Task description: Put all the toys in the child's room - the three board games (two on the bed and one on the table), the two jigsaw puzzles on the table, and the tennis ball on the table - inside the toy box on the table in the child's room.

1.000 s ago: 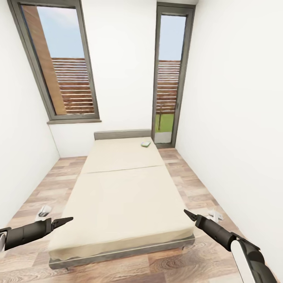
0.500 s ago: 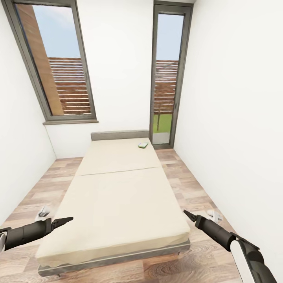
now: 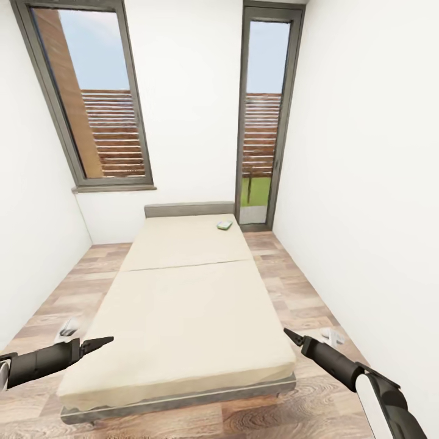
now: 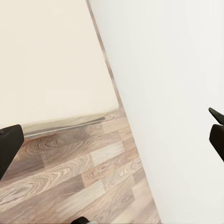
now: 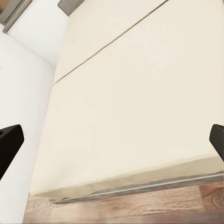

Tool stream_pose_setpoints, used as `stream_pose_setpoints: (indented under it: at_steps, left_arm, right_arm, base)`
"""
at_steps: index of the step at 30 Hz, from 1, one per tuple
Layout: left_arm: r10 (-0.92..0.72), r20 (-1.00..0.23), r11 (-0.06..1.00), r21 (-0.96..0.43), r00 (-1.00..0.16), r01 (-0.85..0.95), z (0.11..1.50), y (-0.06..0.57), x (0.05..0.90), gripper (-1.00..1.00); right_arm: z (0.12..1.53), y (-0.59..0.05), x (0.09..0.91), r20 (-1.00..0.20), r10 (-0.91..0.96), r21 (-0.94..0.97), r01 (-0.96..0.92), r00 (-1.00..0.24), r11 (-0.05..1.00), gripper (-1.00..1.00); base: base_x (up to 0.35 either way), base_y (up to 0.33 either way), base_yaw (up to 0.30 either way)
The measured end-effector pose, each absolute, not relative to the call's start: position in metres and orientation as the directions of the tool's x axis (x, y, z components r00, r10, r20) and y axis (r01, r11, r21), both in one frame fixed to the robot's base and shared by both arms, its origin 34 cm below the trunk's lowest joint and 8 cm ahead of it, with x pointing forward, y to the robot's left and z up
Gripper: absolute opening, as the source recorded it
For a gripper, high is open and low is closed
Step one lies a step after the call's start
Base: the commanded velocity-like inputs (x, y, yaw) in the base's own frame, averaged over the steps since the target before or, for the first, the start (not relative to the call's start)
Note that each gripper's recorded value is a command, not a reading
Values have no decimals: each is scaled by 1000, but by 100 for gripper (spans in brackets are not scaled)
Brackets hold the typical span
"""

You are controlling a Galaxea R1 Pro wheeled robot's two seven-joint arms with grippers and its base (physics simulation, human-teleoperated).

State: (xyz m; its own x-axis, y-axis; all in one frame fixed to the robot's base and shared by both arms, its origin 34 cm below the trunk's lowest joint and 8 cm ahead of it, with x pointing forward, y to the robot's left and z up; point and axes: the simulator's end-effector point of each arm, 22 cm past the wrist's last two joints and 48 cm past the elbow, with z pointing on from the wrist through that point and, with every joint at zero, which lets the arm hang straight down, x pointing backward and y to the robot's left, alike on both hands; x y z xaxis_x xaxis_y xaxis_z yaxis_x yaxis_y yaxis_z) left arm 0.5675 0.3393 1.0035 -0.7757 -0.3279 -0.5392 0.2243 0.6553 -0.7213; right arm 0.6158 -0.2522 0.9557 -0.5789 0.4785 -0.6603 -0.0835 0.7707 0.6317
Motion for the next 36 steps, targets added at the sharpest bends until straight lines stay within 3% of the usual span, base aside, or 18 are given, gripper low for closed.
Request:
stream_pose_setpoints:
  at_steps: [20, 36]
  left_arm:
    - [-328, -538, 655, -722, -776, 223, 1003, 339, 567, 100]
    - [-328, -539, 655, -722, -775, 225, 1004, 339, 568, 100]
  right_arm:
    - [950, -251, 611, -631, 488, 649, -67, -603, 757, 100]
    - [951, -251, 611, -627, 492, 655, -67, -604, 753, 100]
  base:
    - [0, -57, 280]
    - [0, 0, 37]
